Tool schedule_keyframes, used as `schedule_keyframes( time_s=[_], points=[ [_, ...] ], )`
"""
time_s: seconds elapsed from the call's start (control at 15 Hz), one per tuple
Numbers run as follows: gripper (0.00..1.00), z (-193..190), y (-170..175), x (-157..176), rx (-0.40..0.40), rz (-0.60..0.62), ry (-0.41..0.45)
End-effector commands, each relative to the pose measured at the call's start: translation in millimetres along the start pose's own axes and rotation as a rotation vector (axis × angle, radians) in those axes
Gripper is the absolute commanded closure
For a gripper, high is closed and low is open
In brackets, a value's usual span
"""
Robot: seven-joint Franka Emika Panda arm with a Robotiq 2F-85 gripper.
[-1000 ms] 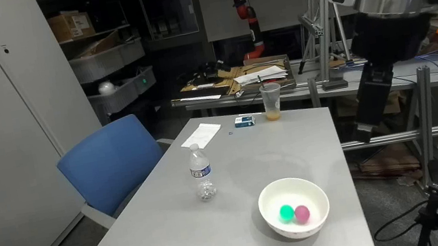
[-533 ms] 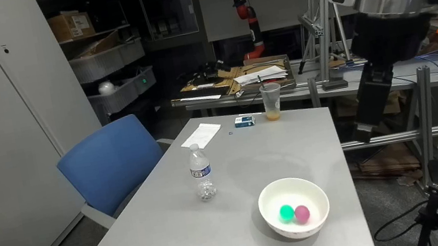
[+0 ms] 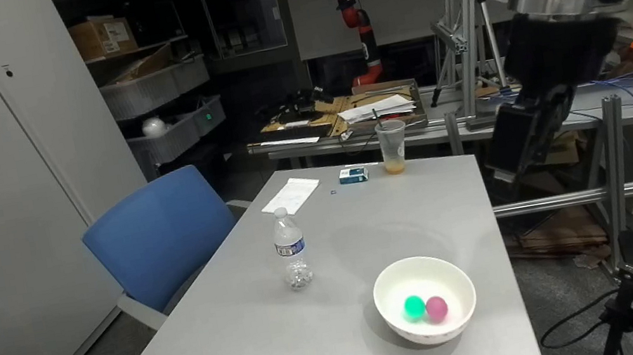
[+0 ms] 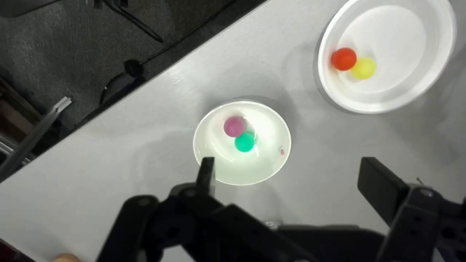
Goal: Take the yellow and orange bowls on the plate and put them in the bowl
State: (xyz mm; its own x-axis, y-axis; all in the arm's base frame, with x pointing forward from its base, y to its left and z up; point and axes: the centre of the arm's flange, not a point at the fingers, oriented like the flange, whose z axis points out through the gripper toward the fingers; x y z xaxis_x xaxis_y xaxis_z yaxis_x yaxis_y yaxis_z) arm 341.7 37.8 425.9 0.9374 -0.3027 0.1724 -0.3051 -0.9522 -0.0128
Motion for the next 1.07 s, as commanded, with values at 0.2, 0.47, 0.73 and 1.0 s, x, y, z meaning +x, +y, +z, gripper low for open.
schedule_keyframes(
  time_s=[0.2,0.47,0.73,1.0],
  points=[
    [0.0,-10.1,2.2,16.8,0.085,0.287,0.182],
    [0.0,-26.1,7.5,32.5,0.118,0.377,0.381],
    [0.0,-38.6,9.7,43.3,0.128,0.434,0.584],
    [0.0,-50.3,8.0,55.5,0.14,0.41,0.545]
  ],
)
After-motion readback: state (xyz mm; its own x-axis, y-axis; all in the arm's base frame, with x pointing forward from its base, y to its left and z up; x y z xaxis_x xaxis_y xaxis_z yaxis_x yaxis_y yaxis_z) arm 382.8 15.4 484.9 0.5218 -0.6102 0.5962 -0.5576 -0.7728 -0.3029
